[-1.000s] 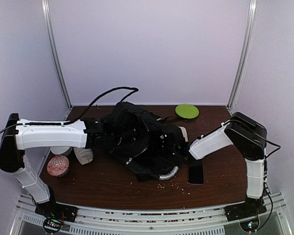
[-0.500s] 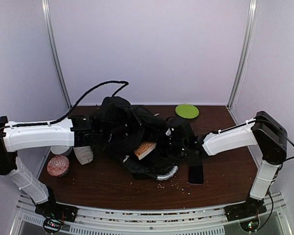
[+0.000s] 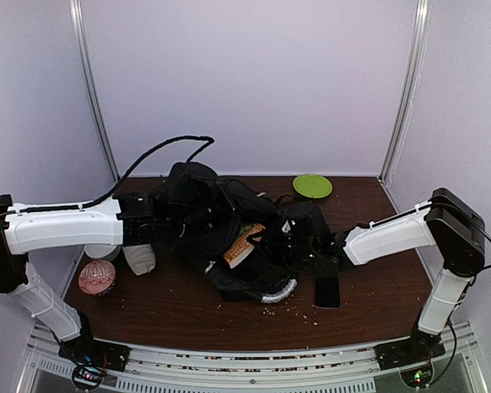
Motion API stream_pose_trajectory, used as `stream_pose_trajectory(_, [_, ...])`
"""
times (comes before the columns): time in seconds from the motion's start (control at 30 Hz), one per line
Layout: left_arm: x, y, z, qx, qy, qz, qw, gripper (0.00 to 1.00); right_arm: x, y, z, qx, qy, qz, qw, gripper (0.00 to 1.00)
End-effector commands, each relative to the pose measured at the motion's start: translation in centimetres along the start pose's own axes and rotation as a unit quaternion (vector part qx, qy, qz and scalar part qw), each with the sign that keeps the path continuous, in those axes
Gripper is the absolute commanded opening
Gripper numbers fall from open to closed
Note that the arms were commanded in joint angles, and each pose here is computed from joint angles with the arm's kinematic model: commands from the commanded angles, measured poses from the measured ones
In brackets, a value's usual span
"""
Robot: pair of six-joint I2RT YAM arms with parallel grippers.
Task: Pack the student bag
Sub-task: Place the book in the student bag.
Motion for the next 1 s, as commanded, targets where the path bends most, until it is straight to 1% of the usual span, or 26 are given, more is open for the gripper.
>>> stream_pose_trajectory(0.0, [-3.1, 1.5, 2.3, -0.028, 0.058, -0.087, 0.994, 0.0, 5.7, 0.8, 1.3, -0.039, -0.003, 0.185, 0.982, 0.0])
stream_pose_trajectory(0.03, [-3.3, 1.6, 2.2, -0.026, 0.058, -0.092, 0.994, 0.0, 6.8, 1.0, 1.4, -0.046, -0.007, 0.229, 0.972, 0.0])
stream_pose_trajectory(0.07, [-3.5, 1.8, 2.1, -0.023, 0.06, -0.098, 0.993, 0.0, 7.2, 0.8, 1.5, -0.045, -0.012, 0.242, 0.969, 0.0])
stream_pose_trajectory(0.1, [-3.7, 1.9, 2.1, -0.02, 0.061, -0.104, 0.992, 0.0, 7.6, 0.3, 1.5, -0.041, -0.014, 0.238, 0.97, 0.0])
stream_pose_trajectory(0.2, [-4.5, 2.3, 1.9, -0.013, 0.064, -0.12, 0.991, 0.0, 7.2, -1.8, 1.5, -0.033, -0.007, 0.174, 0.984, 0.0])
stream_pose_trajectory(0.33, [-5.0, 2.9, 1.8, -0.009, 0.067, -0.135, 0.989, 0.0, 4.6, -4.5, 1.0, -0.02, -0.027, 0.094, 0.995, 0.0])
stream_pose_trajectory(0.47, [-5.0, 3.1, 1.8, -0.01, 0.073, -0.147, 0.986, 0.0, 1.4, -6.3, 0.3, 0.002, -0.002, -0.025, 1.0, 0.0])
stream_pose_trajectory(0.53, [-5.0, 3.2, 1.9, -0.011, 0.073, -0.149, 0.986, 0.0, 0.6, -7.0, 0.0, 0.02, 0.005, -0.041, 0.999, 0.0])
stream_pose_trajectory(0.57, [-5.0, 3.1, 1.9, -0.012, 0.072, -0.149, 0.986, 0.0, 0.3, -7.1, -0.1, 0.027, 0.005, -0.038, 0.999, 0.02])
stream_pose_trajectory(0.7, [-4.3, 2.9, 2.0, -0.024, 0.073, -0.136, 0.988, 0.0, 0.8, -5.7, -0.1, 0.024, 0.006, -0.006, 1.0, 0.44])
stream_pose_trajectory(0.77, [-3.8, 2.8, 2.1, -0.032, 0.072, -0.124, 0.989, 0.0, 1.6, -4.7, 0.1, 0.022, 0.02, -0.009, 1.0, 0.58])
stream_pose_trajectory(0.83, [-3.3, 2.6, 2.3, -0.041, 0.071, -0.11, 0.991, 0.0, 2.3, -3.6, 0.3, 0.02, 0.033, -0.013, 0.999, 0.66])
stream_pose_trajectory(0.97, [-2.6, 2.5, 2.9, -0.059, 0.07, -0.093, 0.991, 0.0, 3.2, -1.5, 0.6, 0.017, 0.049, -0.02, 0.998, 0.7])
Point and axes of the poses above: each gripper's point midway between its finger pads, its own y axis back along the fingers, its own x axis along the line the jaws close on, z = x × y, the point moved 9 cm from there along y, back along the fingers, and after that the axes turned 2 degrees about y, right-handed, at the moved point
